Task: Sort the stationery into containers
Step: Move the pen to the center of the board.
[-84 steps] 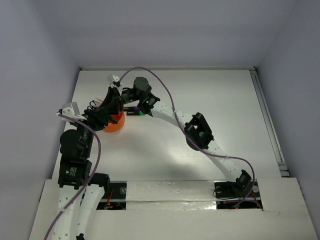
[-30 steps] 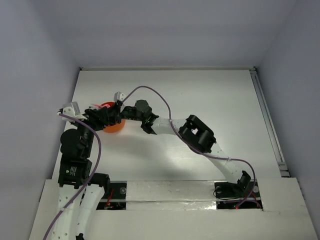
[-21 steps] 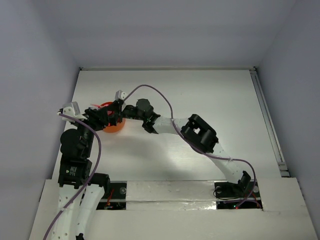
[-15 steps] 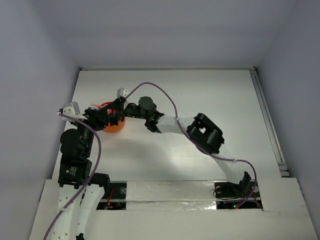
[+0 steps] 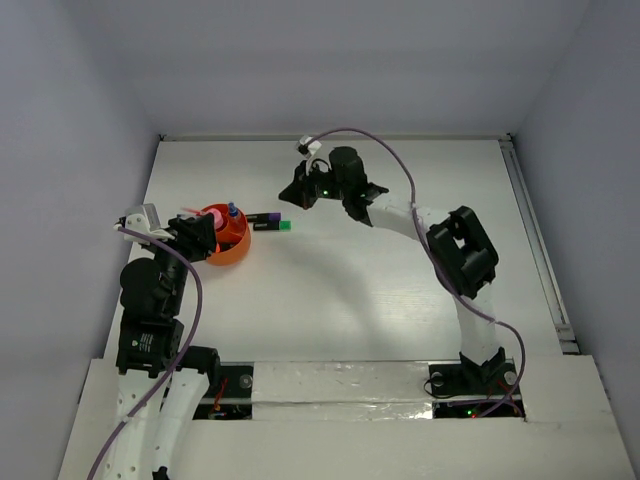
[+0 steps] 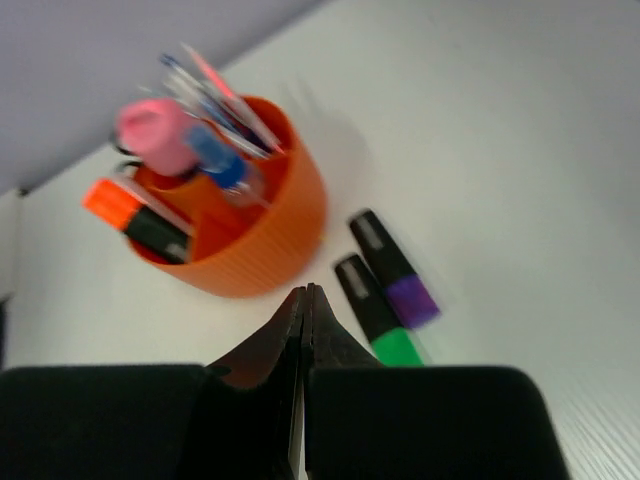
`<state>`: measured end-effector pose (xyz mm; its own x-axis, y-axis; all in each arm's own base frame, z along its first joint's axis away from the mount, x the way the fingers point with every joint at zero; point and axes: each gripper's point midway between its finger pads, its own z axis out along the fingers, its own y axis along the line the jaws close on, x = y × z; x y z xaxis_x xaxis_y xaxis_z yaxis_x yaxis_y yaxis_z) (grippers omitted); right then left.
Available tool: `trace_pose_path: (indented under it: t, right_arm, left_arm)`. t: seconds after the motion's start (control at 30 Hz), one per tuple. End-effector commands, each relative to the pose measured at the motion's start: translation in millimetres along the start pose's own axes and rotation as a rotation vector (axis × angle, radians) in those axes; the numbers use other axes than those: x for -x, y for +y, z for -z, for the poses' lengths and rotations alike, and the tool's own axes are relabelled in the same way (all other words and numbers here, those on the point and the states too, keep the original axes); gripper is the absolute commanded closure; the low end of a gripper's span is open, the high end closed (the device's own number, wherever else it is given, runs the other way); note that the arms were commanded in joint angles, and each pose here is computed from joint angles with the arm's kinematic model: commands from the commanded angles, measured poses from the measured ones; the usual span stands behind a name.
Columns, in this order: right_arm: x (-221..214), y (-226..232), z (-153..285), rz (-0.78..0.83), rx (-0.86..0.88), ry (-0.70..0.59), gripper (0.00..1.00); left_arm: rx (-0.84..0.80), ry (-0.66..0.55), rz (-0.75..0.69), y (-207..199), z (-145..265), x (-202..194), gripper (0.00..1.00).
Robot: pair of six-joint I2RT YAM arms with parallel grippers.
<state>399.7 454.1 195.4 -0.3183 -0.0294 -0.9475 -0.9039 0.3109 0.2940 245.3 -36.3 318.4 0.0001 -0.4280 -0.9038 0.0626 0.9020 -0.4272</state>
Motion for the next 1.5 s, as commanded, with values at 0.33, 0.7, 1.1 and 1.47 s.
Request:
trace_pose_path:
  t: [0.33,0.7,1.1,1.47]
  right_arm:
    - [-71.1,-58.6,-25.8,0.040,-0.149,0.459,0.87]
    - [-96.8,-46.8,-53.2,-0.028,-0.048,0.468,0.49]
    - [-134.6,-59.6,-30.6,-0.007,-0.167,0.544,0.52]
    - [-143.8,-36.5,19.0,-0.019,-0.239,0.539,0.86]
  left_arm:
    - [-0.035,-0.057,-0.005,-6.9,-0.9,13.3,0.68]
    - [-0.055,-0.048,-0.003,-9.6,-0.8,11.3,0.67]
    - [-0.063,-0.051,-0.003,-11.5,-0.4,12.9,0.66]
    - [-0.065,-0.052,0.000,-11.6,1.4,12.4,0.66]
